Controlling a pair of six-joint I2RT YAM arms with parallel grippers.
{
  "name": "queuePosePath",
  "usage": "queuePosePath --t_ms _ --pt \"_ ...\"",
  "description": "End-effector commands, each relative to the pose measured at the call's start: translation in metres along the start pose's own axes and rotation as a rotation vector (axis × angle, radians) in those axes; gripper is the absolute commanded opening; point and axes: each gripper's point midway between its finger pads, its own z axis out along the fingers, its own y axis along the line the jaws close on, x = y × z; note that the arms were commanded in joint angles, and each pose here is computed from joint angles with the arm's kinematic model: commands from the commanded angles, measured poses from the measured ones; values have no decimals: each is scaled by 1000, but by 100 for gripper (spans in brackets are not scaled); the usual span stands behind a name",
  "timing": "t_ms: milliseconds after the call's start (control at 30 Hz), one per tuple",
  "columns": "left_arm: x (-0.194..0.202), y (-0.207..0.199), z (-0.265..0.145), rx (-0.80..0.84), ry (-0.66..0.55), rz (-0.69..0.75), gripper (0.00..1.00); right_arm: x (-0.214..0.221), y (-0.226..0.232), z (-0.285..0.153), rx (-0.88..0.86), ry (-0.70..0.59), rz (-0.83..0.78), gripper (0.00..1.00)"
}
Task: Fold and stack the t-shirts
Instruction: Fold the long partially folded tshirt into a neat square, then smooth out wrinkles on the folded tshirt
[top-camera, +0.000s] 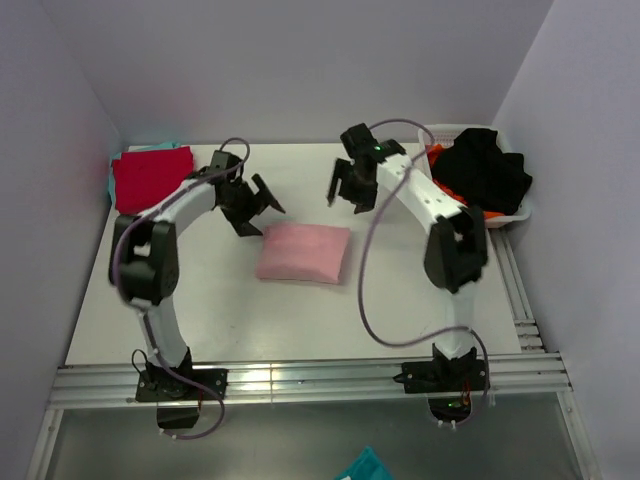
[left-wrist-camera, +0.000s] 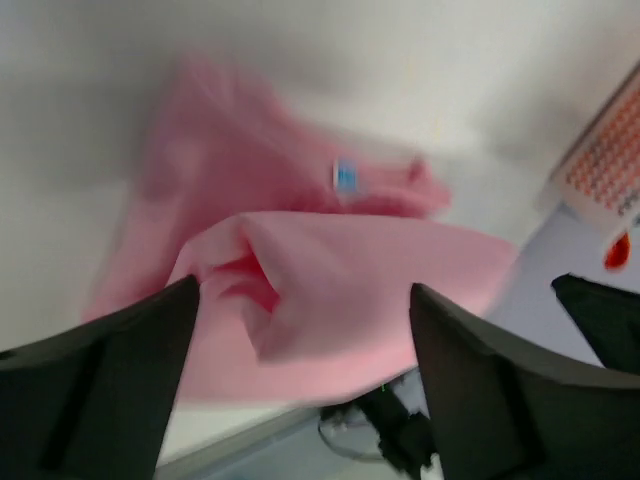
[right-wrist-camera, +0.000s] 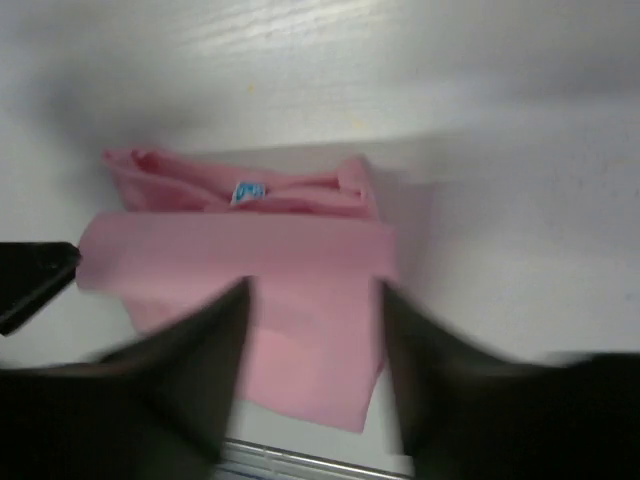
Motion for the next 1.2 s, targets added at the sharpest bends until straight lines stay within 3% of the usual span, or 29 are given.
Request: queuePosePath --t_ms 0,33,167,300,433,567,667,700,733,767,967,1167 --pt "-57 21 52 -60 44 54 99 -51 -1 62 84 6 -5 83" --pt "-79 2 51 -23 25 67 99 -61 0 69 94 10 1 100" --pt "-114 -12 38 44 -20 55 99 -108 6 62 53 -53 42 100" --pt "-134 -6 11 48 -65 72 99 -105 -18 44 44 -48 64 100" --pt "-122 13 2 48 -2 163 99 -87 -44 25 74 -34 38 100" --pt "-107 19 -7 59 11 207 99 -76 -20 -21 -104 -98 15 97" --pt "-97 11 -16 127 7 193 99 -70 -2 -37 -210 -96 38 70" --pt "-94 2 -22 154 12 203 99 -68 3 -41 -232 -85 43 30" --pt "-93 -4 -27 171 11 213 99 -65 8 -43 -256 -71 49 12" --pt "-92 -17 -38 193 3 238 99 -59 19 -47 -303 -44 49 0" --pt "-81 -57 -84 304 -39 332 95 -9 62 -27 -357 114 -80 0" --pt "-35 -69 -79 434 58 368 81 53 83 -4 -401 264 -119 0"
